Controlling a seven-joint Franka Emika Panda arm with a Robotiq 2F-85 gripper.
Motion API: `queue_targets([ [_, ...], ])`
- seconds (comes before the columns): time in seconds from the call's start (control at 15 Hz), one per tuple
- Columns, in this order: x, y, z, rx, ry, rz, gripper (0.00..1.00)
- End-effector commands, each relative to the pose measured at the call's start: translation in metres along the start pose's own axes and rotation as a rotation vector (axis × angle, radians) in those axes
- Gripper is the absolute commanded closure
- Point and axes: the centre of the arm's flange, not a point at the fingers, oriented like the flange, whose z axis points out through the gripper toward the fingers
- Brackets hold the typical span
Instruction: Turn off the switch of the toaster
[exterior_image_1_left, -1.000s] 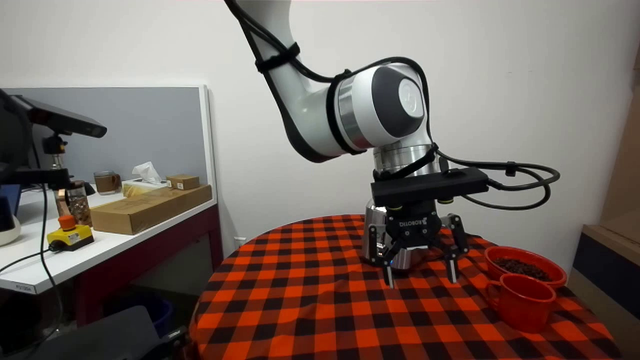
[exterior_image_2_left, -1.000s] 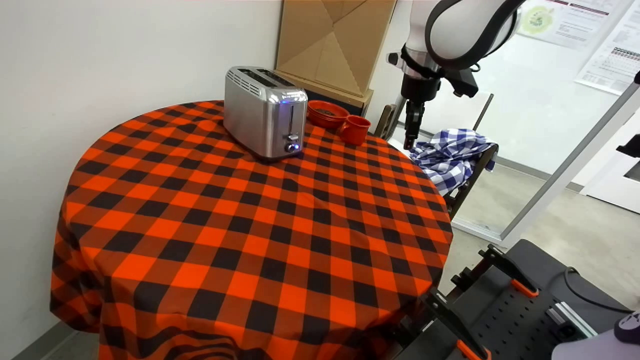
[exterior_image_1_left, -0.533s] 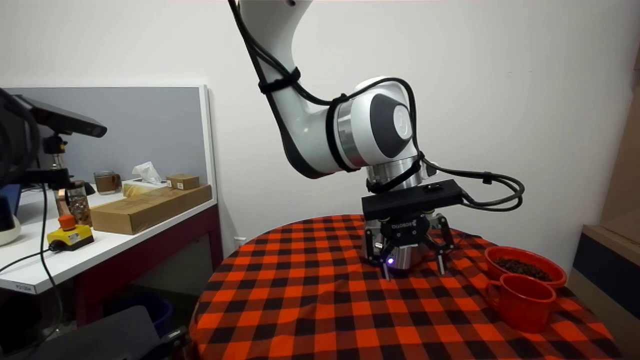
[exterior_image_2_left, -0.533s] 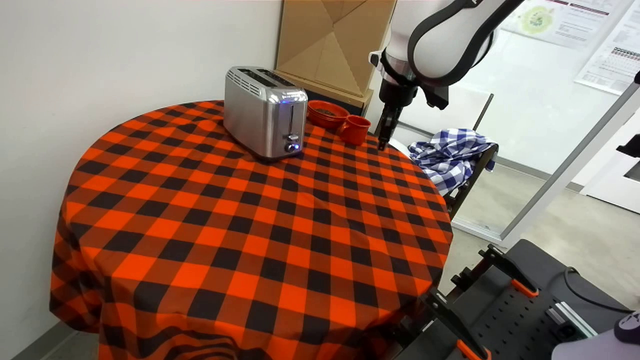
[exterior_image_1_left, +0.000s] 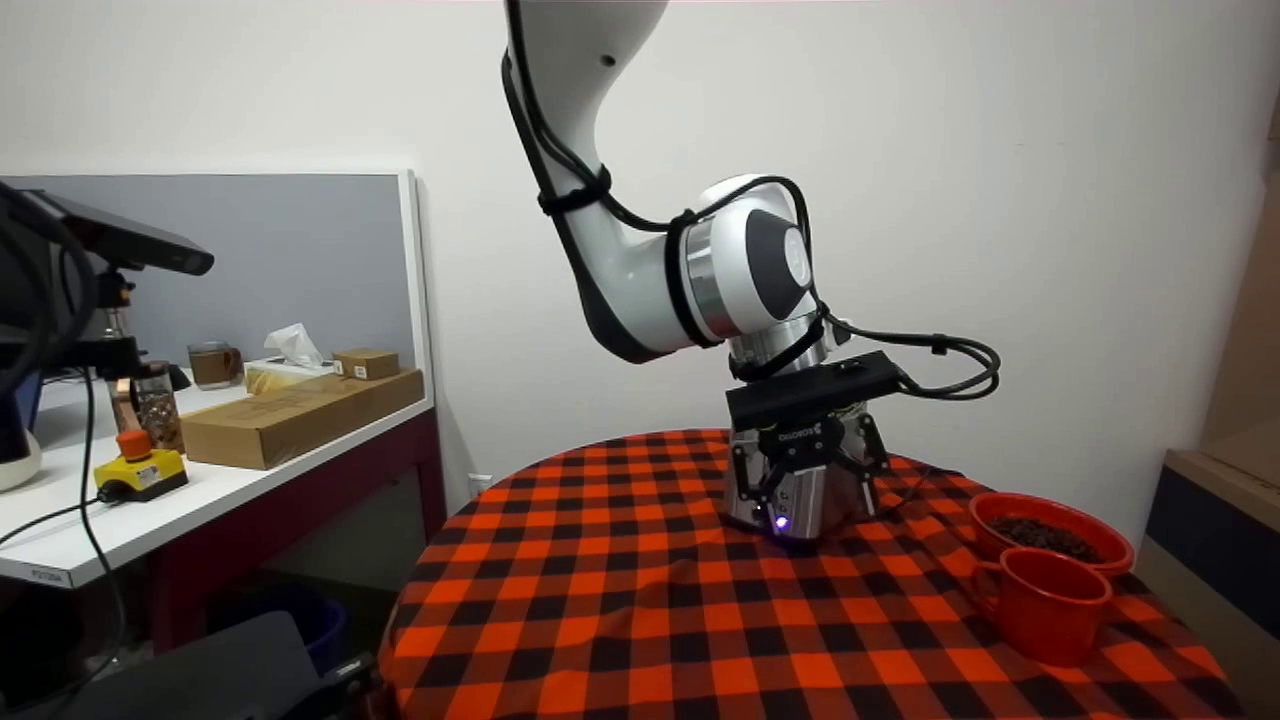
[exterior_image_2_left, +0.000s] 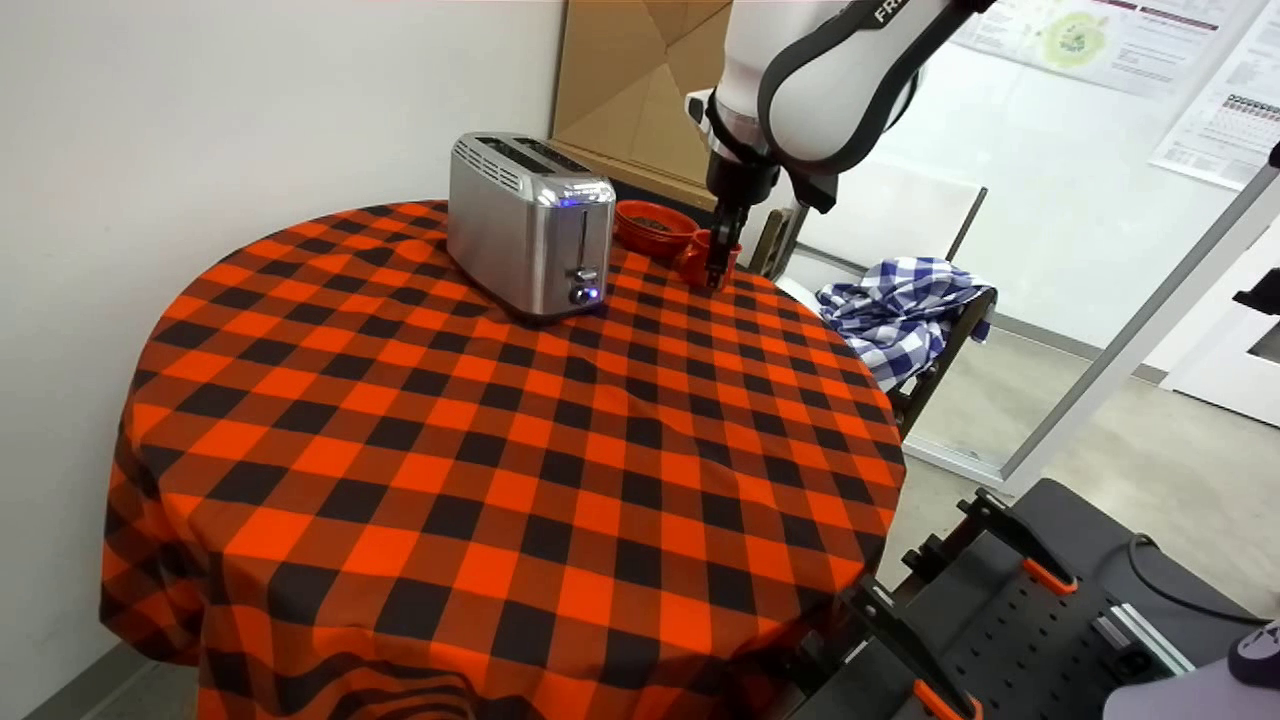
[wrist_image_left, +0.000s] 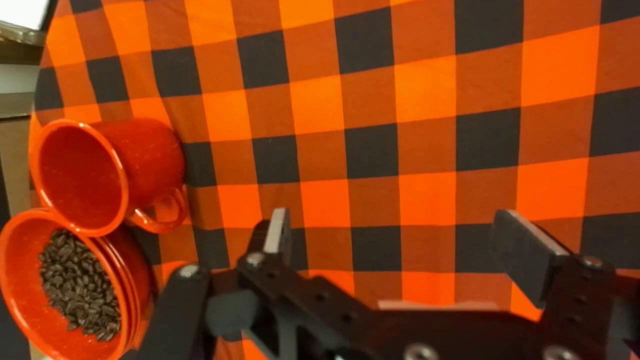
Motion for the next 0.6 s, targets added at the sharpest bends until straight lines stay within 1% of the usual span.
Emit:
queue_targets([
  [0.0, 0.035, 0.012, 0.014, -0.014, 0.035, 0.054, 0.0],
  [0.07, 0.042, 0.015, 0.018, -0.008, 0.025, 0.063, 0.0],
  [0.33, 0.069, 0.022, 0.04, 0.048, 0.038, 0.114, 0.0],
  [0.53, 0.082, 0.024, 0.058, 0.08, 0.04, 0.154, 0.0],
])
